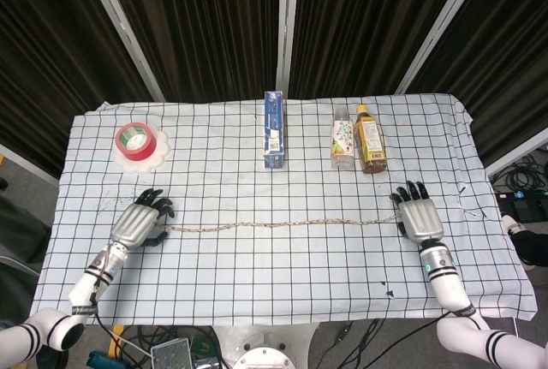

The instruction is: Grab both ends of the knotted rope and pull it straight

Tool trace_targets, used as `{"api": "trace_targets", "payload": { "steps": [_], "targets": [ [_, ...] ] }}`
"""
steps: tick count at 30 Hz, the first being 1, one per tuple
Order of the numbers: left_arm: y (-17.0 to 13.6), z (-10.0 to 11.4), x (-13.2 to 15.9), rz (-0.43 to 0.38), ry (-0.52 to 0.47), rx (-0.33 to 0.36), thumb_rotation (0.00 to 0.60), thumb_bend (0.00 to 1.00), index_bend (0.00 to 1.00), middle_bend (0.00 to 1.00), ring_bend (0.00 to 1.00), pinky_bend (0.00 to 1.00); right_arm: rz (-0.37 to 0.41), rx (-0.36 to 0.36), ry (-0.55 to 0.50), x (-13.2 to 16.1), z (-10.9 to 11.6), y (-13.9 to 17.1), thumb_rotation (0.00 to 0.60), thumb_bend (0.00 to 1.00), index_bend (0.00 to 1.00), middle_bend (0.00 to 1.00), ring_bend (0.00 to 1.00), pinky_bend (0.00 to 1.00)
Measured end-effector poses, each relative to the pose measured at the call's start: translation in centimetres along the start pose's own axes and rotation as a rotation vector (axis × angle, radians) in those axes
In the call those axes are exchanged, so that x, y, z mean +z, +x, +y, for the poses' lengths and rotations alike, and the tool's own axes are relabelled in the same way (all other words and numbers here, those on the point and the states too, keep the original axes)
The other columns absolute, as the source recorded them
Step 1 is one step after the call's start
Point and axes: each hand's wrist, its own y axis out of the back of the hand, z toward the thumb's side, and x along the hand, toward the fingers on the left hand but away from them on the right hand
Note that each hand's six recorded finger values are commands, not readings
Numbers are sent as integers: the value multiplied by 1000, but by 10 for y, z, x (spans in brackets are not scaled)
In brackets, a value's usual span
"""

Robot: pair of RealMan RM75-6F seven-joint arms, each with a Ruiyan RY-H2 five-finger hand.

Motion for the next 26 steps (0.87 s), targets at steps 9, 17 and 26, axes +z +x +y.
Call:
{"api": "trace_targets", "payload": {
  "steps": [9,17,26],
  "targets": [
    [-10,20,0,-4,-2,45,467,208,174,76,0,0,-33,-84,-44,-14,34,10,600,120,126,112,0,0],
    [-42,76,-32,97,-1,187,526,189,197,86,0,0,-70,-195,-125,-48,84,40,600,206,136,167,0,2],
    [-116,122,-74,273,19,328,598,188,227,108,0,0,-107,-322,-230,-88,117,101,600,256,161,187,0,104]
  ]
}}
